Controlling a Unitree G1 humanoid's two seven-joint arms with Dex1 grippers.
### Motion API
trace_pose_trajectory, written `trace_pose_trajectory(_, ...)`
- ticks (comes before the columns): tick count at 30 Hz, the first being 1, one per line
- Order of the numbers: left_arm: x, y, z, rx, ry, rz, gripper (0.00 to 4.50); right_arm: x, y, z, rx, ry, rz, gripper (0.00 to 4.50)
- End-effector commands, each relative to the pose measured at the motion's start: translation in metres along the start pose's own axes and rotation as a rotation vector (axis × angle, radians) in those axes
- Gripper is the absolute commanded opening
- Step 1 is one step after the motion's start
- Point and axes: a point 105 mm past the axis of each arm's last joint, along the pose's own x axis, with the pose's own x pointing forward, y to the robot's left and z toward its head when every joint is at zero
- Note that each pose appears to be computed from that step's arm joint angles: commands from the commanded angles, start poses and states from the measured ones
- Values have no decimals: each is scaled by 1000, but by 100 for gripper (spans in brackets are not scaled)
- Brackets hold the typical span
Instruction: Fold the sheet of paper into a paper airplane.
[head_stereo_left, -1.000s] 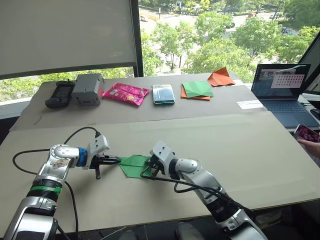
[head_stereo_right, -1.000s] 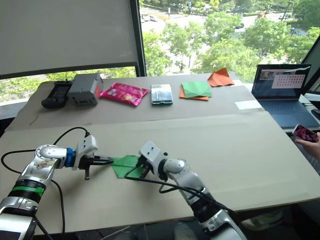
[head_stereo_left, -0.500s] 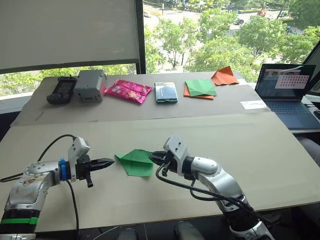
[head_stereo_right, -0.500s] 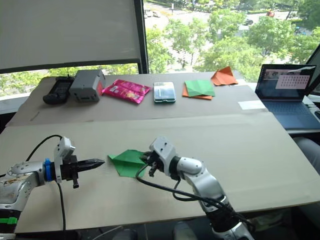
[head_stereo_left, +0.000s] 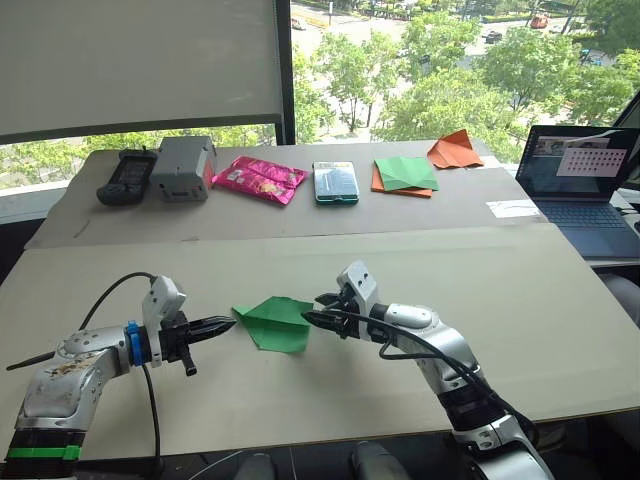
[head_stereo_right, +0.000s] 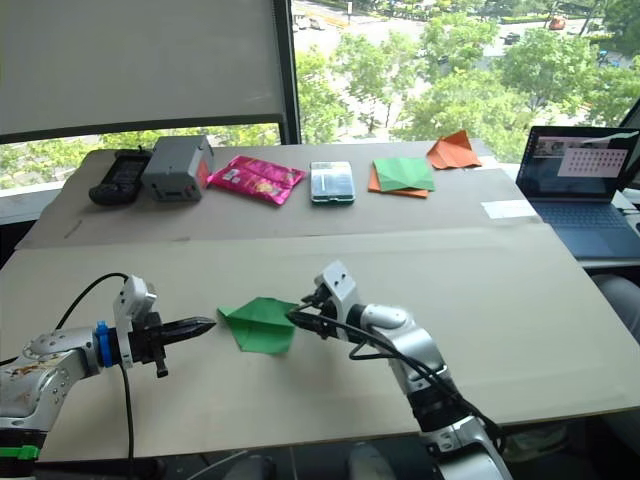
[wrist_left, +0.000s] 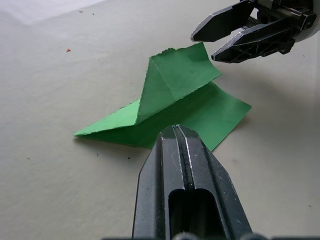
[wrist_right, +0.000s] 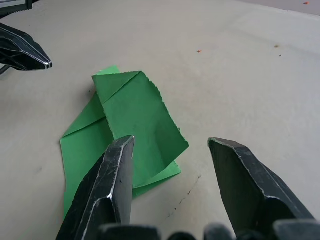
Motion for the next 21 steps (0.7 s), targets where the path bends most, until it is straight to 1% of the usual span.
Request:
trace_pose_trajectory(1, -4, -2, 12, 31, -37, 5, 0, 5, 1, 12, 14, -50, 37, 263)
trace_pose_trajectory(3, -4, -2, 11, 32, -34, 9, 0, 7, 1, 10, 20, -43, 47, 263)
trace_pose_trajectory(10, -4, -4, 10, 27, -37, 5, 0, 10, 3, 15, 74, -85, 75, 263)
trace_pose_trajectory(11, -4, -4, 10, 27, -37, 6, 0, 10, 3, 15, 72, -84, 76, 239)
trace_pose_trajectory(14, -5, -3, 9, 26, -35, 8, 0, 9, 4, 15, 68, -84, 80, 149)
trace_pose_trajectory(18, -4, -3, 9, 27, -35, 5, 0, 9, 6, 13, 65, -78, 83, 9)
trace_pose_trajectory(21, -3, -3, 9, 29, -35, 4, 0, 9, 8, 11, 52, -71, 90, 4)
